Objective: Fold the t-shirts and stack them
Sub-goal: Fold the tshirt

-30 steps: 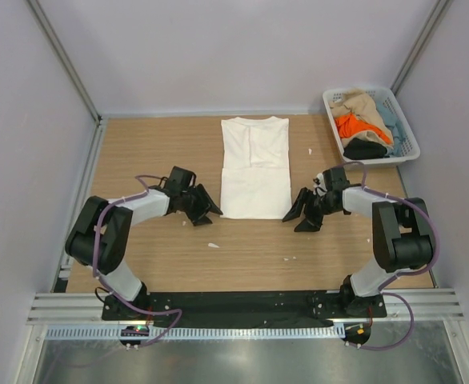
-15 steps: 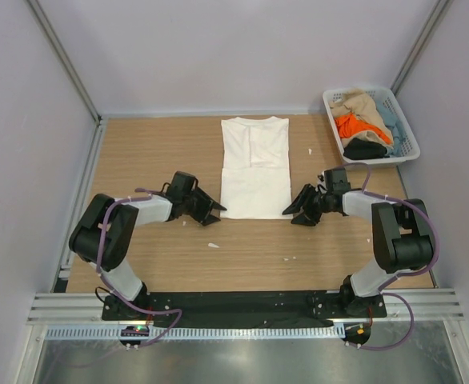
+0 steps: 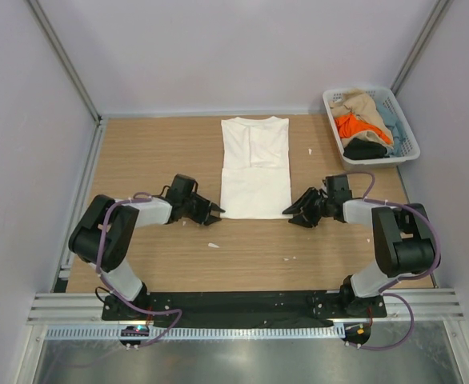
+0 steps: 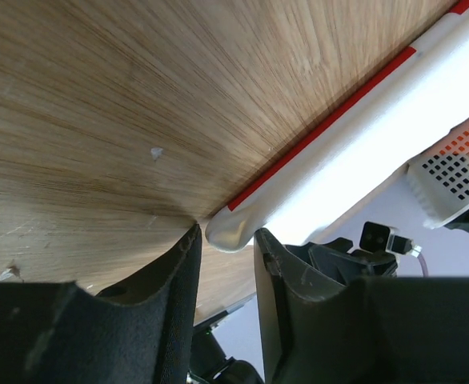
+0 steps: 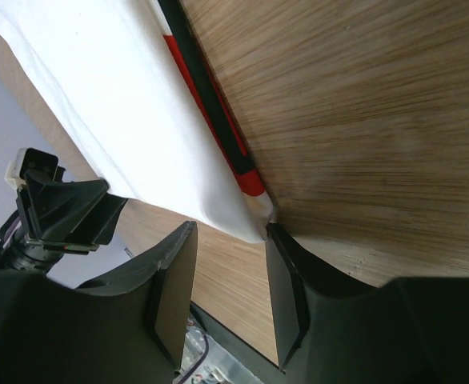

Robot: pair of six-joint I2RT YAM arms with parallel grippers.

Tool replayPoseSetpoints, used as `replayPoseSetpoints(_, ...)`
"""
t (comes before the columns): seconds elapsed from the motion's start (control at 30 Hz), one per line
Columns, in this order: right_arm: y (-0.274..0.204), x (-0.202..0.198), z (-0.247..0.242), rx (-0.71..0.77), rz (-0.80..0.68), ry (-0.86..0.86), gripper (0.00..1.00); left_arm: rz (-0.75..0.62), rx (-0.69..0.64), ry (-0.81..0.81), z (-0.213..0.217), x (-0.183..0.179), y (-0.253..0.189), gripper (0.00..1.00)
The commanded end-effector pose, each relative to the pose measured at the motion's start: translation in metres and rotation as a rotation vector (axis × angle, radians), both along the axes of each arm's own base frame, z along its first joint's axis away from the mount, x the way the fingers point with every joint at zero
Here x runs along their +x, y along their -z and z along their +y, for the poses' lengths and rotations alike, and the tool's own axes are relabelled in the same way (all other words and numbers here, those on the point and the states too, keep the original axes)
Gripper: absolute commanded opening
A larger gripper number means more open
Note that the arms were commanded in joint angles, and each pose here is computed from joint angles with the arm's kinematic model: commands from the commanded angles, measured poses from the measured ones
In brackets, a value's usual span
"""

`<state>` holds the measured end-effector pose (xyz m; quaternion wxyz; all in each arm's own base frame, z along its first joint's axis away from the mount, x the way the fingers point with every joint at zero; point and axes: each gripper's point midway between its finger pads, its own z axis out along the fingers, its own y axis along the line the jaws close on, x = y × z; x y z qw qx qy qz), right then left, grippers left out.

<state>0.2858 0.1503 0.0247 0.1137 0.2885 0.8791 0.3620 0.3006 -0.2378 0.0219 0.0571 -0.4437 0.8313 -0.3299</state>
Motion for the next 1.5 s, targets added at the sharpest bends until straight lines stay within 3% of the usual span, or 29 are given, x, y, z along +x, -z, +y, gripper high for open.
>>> replayPoseSetpoints(0.0,0.011,-0.005,-0.010,-0.058,0.022,0.061,0.46,0.083,0.088,-0.058,0.017,-0.013,0.033,0.34)
replayPoseSetpoints(0.4,0.019,-0.009,-0.020,-0.084,0.048,0.114,0.48,0.095,0.085,-0.083,0.020,-0.017,0.042,0.33)
replayPoseSetpoints(0.9,0.034,-0.009,-0.025,-0.085,0.097,0.153,0.45,0.058,0.080,-0.048,0.017,-0.013,0.044,0.08)
replayPoseSetpoints(1.0,0.039,-0.006,-0.025,-0.081,0.092,0.151,0.40,0.060,0.077,-0.045,0.018,-0.014,0.045,0.00)
replayPoseSetpoints(1.07,0.042,-0.009,-0.025,-0.086,0.095,0.143,0.27,0.053,0.080,-0.043,0.021,-0.015,0.045,0.00)
replayPoseSetpoints(1.1,0.043,-0.010,-0.025,-0.089,0.094,0.134,0.13,0.037,0.083,-0.036,0.022,-0.014,0.044,0.00)
replayPoseSetpoints(1.17,0.050,-0.018,-0.025,-0.120,0.116,0.082,0.04,0.018,0.089,-0.021,0.026,-0.015,0.040,0.00)
replayPoseSetpoints(1.37,0.044,-0.042,-0.009,-0.212,0.107,-0.091,0.02,-0.085,0.146,0.080,0.036,-0.027,0.016,0.00)
replayPoseSetpoints(1.47,0.034,-0.057,0.003,-0.223,0.078,-0.151,0.01,-0.073,0.186,0.105,0.049,-0.049,0.014,0.00)
